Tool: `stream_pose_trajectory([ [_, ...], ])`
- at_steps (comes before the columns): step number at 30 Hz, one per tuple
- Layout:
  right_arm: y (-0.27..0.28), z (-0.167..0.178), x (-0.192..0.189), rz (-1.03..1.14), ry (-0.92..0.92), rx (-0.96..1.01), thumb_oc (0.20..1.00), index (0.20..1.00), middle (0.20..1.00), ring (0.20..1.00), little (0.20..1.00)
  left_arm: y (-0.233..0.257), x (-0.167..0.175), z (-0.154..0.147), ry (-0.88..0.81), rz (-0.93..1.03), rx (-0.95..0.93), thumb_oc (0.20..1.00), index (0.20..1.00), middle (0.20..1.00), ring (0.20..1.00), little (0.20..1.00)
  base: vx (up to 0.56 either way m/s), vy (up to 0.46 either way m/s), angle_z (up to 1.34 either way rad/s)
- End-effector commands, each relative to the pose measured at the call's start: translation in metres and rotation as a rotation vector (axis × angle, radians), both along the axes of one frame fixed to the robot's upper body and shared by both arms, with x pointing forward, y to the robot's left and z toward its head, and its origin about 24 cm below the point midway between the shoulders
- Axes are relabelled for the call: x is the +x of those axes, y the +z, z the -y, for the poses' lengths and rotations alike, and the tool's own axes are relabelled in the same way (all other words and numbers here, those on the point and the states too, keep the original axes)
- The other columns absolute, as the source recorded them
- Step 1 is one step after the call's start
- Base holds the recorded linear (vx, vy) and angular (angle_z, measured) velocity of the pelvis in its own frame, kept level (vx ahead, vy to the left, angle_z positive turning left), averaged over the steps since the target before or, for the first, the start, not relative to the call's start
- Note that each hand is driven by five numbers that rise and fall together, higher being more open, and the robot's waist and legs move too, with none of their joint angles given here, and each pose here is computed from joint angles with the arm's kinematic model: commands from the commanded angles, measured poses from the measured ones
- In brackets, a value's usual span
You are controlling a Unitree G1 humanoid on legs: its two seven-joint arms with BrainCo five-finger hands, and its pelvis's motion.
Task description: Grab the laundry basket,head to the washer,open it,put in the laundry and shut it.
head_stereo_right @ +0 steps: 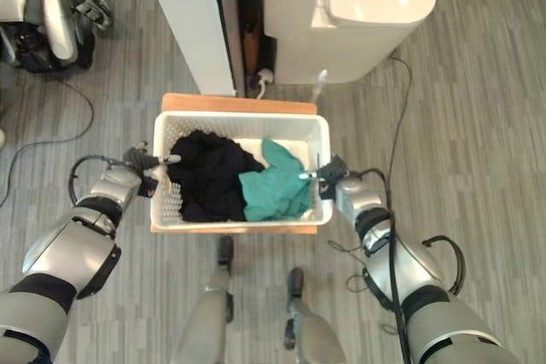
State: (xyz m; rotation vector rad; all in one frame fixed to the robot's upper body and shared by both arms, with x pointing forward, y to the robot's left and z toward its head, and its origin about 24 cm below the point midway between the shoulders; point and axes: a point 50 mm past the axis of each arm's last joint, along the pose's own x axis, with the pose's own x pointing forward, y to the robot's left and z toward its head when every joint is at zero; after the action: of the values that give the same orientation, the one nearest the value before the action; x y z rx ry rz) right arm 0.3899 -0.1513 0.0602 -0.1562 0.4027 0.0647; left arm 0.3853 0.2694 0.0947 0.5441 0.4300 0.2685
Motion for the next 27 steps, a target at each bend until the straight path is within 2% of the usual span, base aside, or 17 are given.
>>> stream_pose_trajectory([
  [1, 0.031, -0.005, 0.015, 0.067, 0.036, -0.090, 1.000, 1.000, 1.000, 1.000, 1.000, 0.036, 0.013, 0.004, -0.026, 0.026, 0.133, 1.000, 1.000, 1.000, 1.000, 1.000, 0.00, -0.001, 0.04],
  [2, 0.029, -0.007, 0.015, 0.050, 0.049, -0.109, 0.959, 0.959, 0.959, 0.959, 0.959, 0.036, 0.015, 0.007, -0.044, 0.015, 0.162, 0.834, 0.834, 0.834, 0.834, 0.834, 0.00, -0.011, 0.05],
  [4, 0.027, -0.009, 0.014, 0.039, 0.061, -0.131, 0.780, 0.780, 0.780, 0.780, 0.780, 0.036, 0.015, 0.010, -0.062, 0.006, 0.185, 0.354, 0.354, 0.354, 0.354, 0.354, 0.01, -0.010, 0.03],
  [5, 0.026, -0.010, 0.014, 0.034, 0.066, -0.140, 0.583, 0.583, 0.583, 0.583, 0.583, 0.036, 0.016, 0.012, -0.072, 0.004, 0.195, 0.200, 0.200, 0.200, 0.200, 0.200, 0.01, -0.004, 0.06],
  [6, 0.026, -0.010, 0.014, 0.034, 0.066, -0.140, 0.551, 0.551, 0.551, 0.551, 0.551, 0.036, 0.016, 0.012, -0.072, 0.004, 0.196, 0.200, 0.200, 0.200, 0.200, 0.200, 0.01, 0.001, 0.15],
  [8, 0.025, -0.010, 0.013, 0.024, 0.080, -0.174, 0.385, 0.385, 0.385, 0.385, 0.385, 0.028, 0.015, 0.017, -0.119, -0.036, 0.250, 0.200, 0.200, 0.200, 0.200, 0.200, 0.01, 0.007, 0.13],
  [9, 0.023, -0.010, 0.013, 0.016, 0.085, -0.189, 0.235, 0.235, 0.235, 0.235, 0.235, 0.027, 0.015, 0.018, -0.132, -0.053, 0.288, 0.200, 0.200, 0.200, 0.200, 0.200, 0.00, 0.000, 0.00],
  [10, 0.022, -0.010, 0.013, 0.013, 0.091, -0.202, 0.200, 0.200, 0.200, 0.200, 0.200, 0.028, 0.016, 0.019, -0.150, -0.059, 0.327, 0.200, 0.200, 0.200, 0.200, 0.200, 0.00, 0.000, 0.00],
  [18, 0.013, -0.007, 0.008, -0.004, 0.097, -0.223, 0.200, 0.200, 0.200, 0.200, 0.200, 0.021, 0.015, 0.024, -0.224, -0.115, 0.527, 0.200, 0.200, 0.200, 0.200, 0.200, 0.00, 0.000, 0.00],
  [27, 0.010, 0.009, 0.006, 0.003, 0.078, -0.229, 0.200, 0.200, 0.200, 0.200, 0.200, -0.005, 0.008, 0.035, -0.281, -0.133, 0.524, 0.200, 0.200, 0.200, 0.200, 0.200, 0.00, 0.000, 0.00],
])
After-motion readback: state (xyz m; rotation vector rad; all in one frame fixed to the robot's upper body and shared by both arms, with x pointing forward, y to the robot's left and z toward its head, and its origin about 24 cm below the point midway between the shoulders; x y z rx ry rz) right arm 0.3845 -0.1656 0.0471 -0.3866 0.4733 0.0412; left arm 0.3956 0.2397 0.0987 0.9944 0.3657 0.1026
